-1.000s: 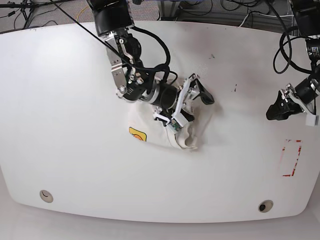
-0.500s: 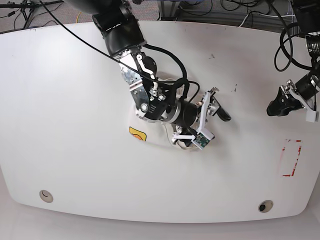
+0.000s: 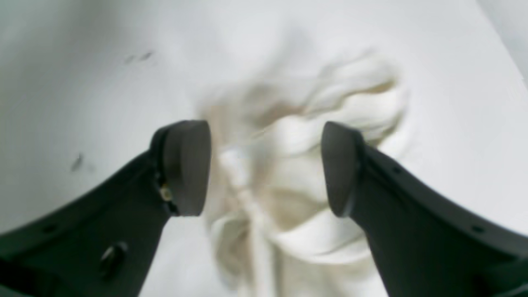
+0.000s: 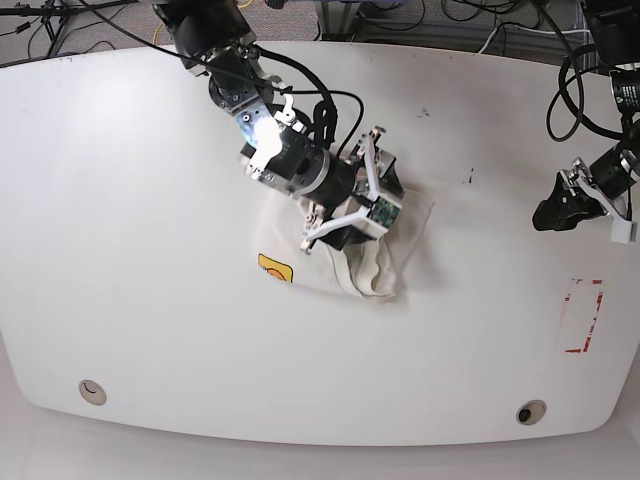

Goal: Fold the T-shirt properly

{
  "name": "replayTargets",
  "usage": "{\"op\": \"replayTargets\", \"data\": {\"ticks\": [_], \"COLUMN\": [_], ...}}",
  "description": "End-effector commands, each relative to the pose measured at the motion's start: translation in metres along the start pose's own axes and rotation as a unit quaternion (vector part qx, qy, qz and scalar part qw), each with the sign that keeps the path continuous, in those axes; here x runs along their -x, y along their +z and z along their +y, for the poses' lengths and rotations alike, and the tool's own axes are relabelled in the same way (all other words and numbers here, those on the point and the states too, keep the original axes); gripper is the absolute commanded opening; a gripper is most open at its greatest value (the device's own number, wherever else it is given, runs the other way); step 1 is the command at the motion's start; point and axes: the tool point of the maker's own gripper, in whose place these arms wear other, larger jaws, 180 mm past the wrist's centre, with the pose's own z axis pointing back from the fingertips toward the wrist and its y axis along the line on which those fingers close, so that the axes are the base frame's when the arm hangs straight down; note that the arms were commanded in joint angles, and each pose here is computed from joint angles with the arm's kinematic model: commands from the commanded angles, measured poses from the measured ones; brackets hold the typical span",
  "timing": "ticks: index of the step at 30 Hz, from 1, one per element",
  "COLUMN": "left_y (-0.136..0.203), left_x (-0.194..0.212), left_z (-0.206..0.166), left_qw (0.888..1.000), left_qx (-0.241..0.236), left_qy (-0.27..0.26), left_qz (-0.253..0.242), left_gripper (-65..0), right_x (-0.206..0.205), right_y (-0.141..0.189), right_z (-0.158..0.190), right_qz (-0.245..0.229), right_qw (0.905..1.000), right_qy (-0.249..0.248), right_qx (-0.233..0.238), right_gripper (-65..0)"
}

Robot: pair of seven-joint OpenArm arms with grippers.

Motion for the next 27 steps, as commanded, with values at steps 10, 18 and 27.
{"op": "replayTargets", "data": {"ticks": [10, 18, 27], "left_y": [-0.005, -0.005, -0.003], "left_x": [-0.009, -0.008, 0.0], "left_z": [-0.011, -0.01, -0.009], "left_qw": [1.0, 1.0, 1.0], "left_qx": [0.019, 0.019, 0.017], "left_qy": [-0.017, -0.016, -0.011], "left_qz": [-0.004, -0.002, 0.004], "left_gripper": [-31.8, -31.8, -31.8], "right_x": [0.015, 0.035, 0.021], "right_y": [-0.003, -0.013, -0.011], "right_z": [0.006, -0.005, -0.008], "right_qz": [0.0, 0.004, -0.02], "right_qw": [0.9992, 0.9993, 0.9989], "right_qy": [0.03, -0.001, -0.01], "right_qx": [0.028, 0.036, 0.041], "right_gripper": [-25.5, -30.1, -65.0]}}
